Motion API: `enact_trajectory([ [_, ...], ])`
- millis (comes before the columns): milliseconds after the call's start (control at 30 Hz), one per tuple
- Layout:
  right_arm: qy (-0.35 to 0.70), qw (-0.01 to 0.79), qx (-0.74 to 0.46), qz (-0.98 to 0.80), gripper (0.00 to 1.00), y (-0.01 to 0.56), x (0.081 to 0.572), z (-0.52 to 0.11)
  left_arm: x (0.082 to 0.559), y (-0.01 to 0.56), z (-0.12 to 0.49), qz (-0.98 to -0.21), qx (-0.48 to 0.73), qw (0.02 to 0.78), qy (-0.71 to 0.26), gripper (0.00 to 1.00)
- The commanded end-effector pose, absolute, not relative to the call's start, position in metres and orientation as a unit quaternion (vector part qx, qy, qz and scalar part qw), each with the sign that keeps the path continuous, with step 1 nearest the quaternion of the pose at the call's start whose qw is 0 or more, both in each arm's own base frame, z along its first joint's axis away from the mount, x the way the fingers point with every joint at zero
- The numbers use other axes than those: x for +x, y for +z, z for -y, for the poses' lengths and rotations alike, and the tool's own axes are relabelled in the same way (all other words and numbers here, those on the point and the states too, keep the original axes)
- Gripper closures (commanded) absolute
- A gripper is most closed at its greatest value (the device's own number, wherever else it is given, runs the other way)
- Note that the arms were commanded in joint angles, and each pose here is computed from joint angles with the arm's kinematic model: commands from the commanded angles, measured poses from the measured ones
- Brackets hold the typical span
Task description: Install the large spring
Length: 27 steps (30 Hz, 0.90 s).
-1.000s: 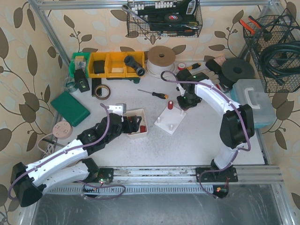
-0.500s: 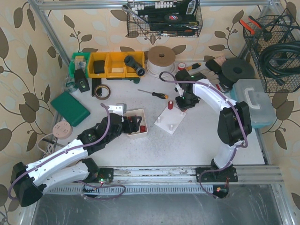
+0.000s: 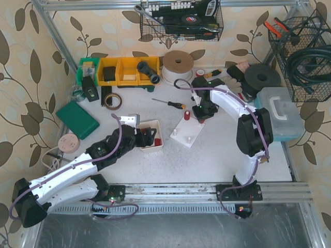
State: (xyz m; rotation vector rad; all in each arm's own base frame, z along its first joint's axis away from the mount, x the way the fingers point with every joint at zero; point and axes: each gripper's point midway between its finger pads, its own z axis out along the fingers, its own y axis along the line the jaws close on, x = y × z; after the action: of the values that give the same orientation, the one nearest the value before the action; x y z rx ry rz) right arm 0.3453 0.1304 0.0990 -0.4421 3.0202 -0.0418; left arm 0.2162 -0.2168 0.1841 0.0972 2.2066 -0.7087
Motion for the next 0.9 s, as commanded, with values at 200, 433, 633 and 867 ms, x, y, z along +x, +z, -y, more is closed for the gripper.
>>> enact_trajectory([
  [200,-0.011,0.017,-0.166,-0.986,1.00,0.084,0.355,-0.135,0.217,0.193,0.221,-0.865,0.038,0.406,-0.292,0.09],
  [433,-0.003,0.009,-0.177,-0.984,1.00,0.080,0.361,-0.139,0.217,0.193,0.221,-0.865,0.038,0.407,-0.291,0.09],
  [633,-0.005,0.003,-0.176,-0.984,1.00,0.074,0.365,-0.140,0.217,0.193,0.221,-0.865,0.038,0.407,-0.291,0.09],
  [867,-0.016,0.004,-0.168,-0.986,1.00,0.072,0.367,-0.137,0.217,0.192,0.221,-0.866,0.037,0.406,-0.289,0.09],
])
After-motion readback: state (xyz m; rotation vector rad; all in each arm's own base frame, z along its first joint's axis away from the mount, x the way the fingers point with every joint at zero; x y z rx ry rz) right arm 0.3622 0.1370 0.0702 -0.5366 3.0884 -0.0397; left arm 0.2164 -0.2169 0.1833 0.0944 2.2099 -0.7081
